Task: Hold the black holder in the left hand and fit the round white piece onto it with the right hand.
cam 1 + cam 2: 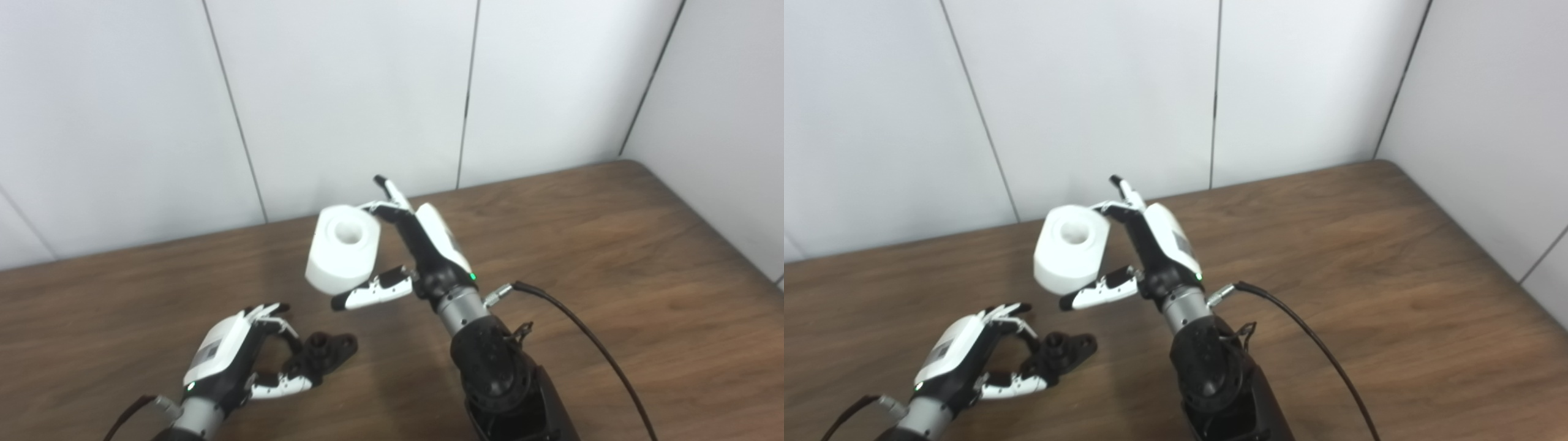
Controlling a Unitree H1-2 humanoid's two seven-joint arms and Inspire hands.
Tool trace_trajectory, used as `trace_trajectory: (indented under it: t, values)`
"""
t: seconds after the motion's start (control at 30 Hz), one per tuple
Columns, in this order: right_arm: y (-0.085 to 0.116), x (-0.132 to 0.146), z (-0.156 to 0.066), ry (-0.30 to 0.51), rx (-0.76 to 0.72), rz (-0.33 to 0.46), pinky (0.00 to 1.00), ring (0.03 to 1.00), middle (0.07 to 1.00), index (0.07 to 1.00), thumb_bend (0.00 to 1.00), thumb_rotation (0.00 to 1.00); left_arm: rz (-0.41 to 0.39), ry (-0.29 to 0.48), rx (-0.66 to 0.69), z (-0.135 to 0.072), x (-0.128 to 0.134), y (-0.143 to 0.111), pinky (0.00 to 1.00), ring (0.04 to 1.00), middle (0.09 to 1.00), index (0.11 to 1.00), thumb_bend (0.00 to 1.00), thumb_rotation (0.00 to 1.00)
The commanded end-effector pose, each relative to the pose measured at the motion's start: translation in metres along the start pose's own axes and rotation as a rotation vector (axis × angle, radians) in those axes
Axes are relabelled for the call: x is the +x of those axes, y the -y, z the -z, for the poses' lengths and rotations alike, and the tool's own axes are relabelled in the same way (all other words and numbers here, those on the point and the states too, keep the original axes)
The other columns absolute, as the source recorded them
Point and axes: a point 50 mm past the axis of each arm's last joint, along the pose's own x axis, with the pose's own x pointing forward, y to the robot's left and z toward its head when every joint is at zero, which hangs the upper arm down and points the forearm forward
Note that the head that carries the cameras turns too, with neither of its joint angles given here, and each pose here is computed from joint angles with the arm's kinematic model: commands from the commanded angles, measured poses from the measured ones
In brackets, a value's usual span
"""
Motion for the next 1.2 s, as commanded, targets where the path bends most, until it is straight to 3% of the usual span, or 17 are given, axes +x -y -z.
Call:
trace_trajectory:
  t: [0.0,0.3,0.6,0.87,1.17]
  values:
    - [0.001,0.001,-0.014,0.063,0.003,0.007,0.95,1.0,1.0,0.477,0.52,0.14,-0.004,0.031,0.015,-0.012,0.003,-0.001,1.0,0.936,0.897,0.481,0.52,0.04]
    - [-0.021,-0.01,-0.005,0.055,-0.004,-0.111,1.0,1.0,1.0,0.477,0.52,0.14,-0.003,0.037,0.029,-0.018,0.004,0.005,1.0,0.93,0.897,0.481,0.52,0.04]
    - [-0.027,-0.013,0.002,0.061,-0.035,-0.152,1.0,1.0,1.0,0.477,0.51,0.14,-0.009,0.037,0.024,-0.021,0.004,0.005,1.0,0.927,0.896,0.481,0.52,0.04]
    - [-0.025,-0.014,0.007,0.062,-0.145,-0.131,1.0,1.0,1.0,0.478,0.51,0.13,-0.013,0.04,0.018,-0.022,0.001,0.005,1.0,0.928,0.893,0.481,0.52,0.04]
    - [-0.008,-0.012,0.006,0.093,-0.138,-0.051,1.0,1.0,1.0,0.478,0.51,0.13,-0.011,0.04,0.013,-0.021,0.002,0.011,1.0,0.927,0.895,0.481,0.52,0.04]
